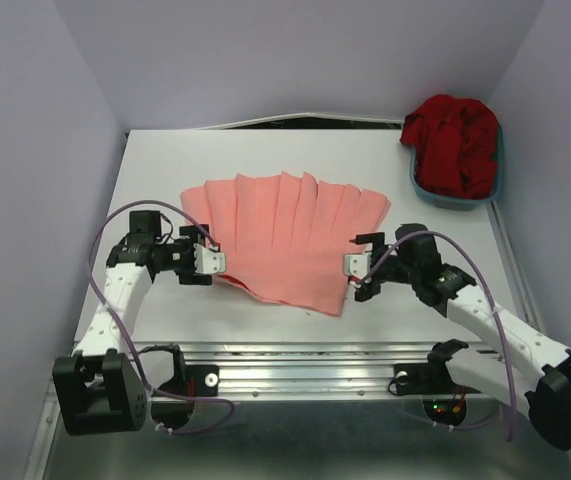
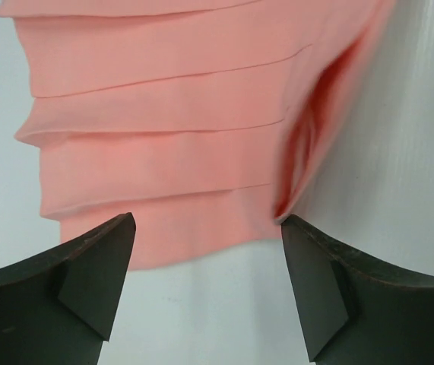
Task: Fold and stack the skirts
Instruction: Flatten the skirt out
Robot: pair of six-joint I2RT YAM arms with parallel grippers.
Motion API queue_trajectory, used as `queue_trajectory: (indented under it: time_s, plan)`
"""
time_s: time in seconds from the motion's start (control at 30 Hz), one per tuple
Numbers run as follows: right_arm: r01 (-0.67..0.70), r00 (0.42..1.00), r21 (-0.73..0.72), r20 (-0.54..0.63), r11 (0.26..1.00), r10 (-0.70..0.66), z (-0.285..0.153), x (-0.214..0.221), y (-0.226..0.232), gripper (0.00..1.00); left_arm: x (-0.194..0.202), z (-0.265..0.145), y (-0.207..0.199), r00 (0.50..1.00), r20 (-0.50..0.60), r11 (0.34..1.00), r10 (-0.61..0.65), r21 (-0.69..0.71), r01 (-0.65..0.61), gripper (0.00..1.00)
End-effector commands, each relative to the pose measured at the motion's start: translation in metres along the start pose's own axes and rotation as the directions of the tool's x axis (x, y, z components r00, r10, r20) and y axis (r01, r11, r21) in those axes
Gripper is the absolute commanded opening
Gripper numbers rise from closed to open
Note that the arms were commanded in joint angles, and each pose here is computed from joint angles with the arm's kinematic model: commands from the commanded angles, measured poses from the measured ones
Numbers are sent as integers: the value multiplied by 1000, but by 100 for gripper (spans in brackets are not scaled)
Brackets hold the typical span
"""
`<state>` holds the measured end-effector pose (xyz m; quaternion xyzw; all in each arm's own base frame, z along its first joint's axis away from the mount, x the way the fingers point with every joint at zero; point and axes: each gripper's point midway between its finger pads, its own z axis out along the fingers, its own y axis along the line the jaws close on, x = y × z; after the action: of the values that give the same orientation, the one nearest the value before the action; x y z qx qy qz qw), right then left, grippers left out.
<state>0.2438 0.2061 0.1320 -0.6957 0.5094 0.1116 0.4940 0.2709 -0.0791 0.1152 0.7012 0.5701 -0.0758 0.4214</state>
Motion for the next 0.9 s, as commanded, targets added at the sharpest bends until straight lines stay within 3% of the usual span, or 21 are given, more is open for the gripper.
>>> queue_trajectory:
  time_s: [0.0,0.03,0.07,0.1,0.13,0.17,0.2,0.27,0.3,0.33,0.4,0.47,0.73,0.87]
  plan:
    - [-8,994,187,-106,982,28,-25,-2,-48,100,-28,-33,21,995,-6,989,-102,-112,101,89]
    - [-34,987,192,-150,981,63,-18,9,-54,100,-31,-37,34,992,2,980,-127,-152,126,89]
    - [-90,974,270,-175,959,141,-23,11,-82,100,-34,-42,47,961,25,940,-277,-199,276,89]
    - [-175,945,266,-223,948,238,-11,37,-88,100,-35,-46,67,942,54,907,-332,-257,334,89]
    - [-198,945,322,-189,926,268,-20,27,-111,100,-33,-45,71,904,67,867,-423,-258,425,89]
    - [-269,912,296,-229,916,341,1,50,-112,99,-34,-51,92,885,83,834,-458,-305,460,89]
    - [-297,906,340,-194,893,375,6,39,-144,96,-21,-39,93,793,93,747,-602,-284,601,87]
    - [-335,882,338,-215,879,419,26,50,-159,92,-9,-29,100,691,90,649,-717,-274,710,77]
    - [-413,828,301,-270,859,492,50,76,-146,89,7,-18,103,604,65,567,-795,-274,776,72]
    - [-409,830,331,-252,850,497,56,71,-174,86,15,-11,99,547,44,518,-836,-267,813,68]
    - [-479,744,313,-350,820,568,83,112,-161,80,34,6,94,455,-2,440,-891,-258,860,65]
    - [-483,722,317,-384,816,576,93,123,-169,73,48,21,84,371,-40,368,-928,-253,895,60]
    - [-516,639,212,-550,830,538,101,170,-99,70,87,70,65,209,-141,241,-968,-277,930,56]
    - [-629,559,126,-612,767,559,87,167,-44,68,100,101,73,198,-178,245,-964,-301,922,52]
